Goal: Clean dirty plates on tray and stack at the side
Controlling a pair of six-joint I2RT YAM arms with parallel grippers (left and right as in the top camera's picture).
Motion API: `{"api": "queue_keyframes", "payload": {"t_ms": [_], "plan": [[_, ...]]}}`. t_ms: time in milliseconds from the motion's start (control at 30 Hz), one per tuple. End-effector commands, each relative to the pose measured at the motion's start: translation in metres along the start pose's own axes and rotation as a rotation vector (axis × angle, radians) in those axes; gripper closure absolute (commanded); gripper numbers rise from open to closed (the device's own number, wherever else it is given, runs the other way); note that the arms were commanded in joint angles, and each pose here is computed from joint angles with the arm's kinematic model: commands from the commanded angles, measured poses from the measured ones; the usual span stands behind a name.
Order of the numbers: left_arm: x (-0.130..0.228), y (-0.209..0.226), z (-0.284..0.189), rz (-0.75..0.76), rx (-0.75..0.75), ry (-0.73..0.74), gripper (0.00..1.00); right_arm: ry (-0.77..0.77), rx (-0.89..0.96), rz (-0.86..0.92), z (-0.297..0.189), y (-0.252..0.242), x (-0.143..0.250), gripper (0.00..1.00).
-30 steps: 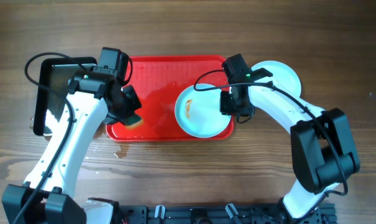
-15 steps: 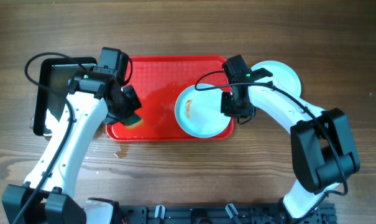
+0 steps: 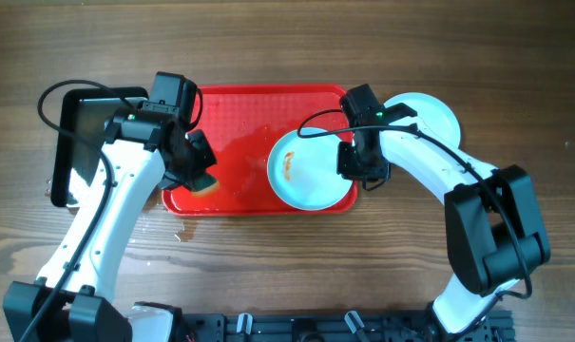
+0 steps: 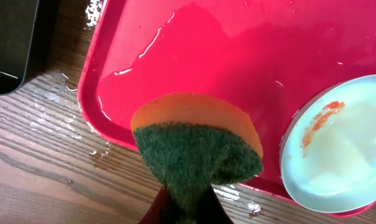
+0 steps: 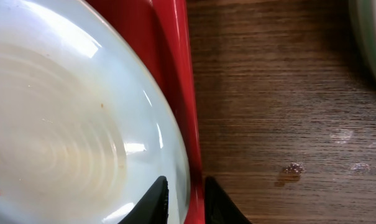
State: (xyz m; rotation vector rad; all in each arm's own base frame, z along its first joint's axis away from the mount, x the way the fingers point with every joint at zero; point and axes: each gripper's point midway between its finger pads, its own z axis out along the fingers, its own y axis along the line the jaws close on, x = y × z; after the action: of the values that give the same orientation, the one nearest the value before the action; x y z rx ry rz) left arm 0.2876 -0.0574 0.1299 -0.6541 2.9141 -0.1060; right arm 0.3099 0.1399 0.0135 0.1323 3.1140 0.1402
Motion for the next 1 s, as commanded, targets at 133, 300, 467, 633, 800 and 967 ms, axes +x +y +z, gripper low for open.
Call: {"api": "queue_keyframes", "payload": {"t_ms": [133,300,467,633,800,967], "plan": [[-0.001,-0.003,-0.003,0.011,0.019,-0.006,0.96,0.023,-0.055,-0.007,0.001,0.013,-0.001,0.85],[-0.001,-0.003,-0.003,0.011,0.019,-0.006,0.96,0.028,-0.074,-0.007,0.000,0.016,0.000,0.85],[-0.001,-0.003,-0.003,0.011,0.019,-0.006,0.96,0.033,-0.071,-0.006,0.000,0.016,0.001,0.81],[-0.001,-0.003,-0.003,0.011,0.019,-0.006,0.96,0.030,-0.072,-0.005,-0.006,0.017,-0.002,0.82],[-0.001,-0.003,-0.003,0.011,0.019,-0.006,0.96,0.007,-0.033,-0.009,-0.026,0.016,-0.014,0.82],[-0.001,-0.003,-0.003,0.011,0.018,-0.005,0.96,-0.026,0.049,-0.006,-0.025,0.003,-0.020,0.82]]}}
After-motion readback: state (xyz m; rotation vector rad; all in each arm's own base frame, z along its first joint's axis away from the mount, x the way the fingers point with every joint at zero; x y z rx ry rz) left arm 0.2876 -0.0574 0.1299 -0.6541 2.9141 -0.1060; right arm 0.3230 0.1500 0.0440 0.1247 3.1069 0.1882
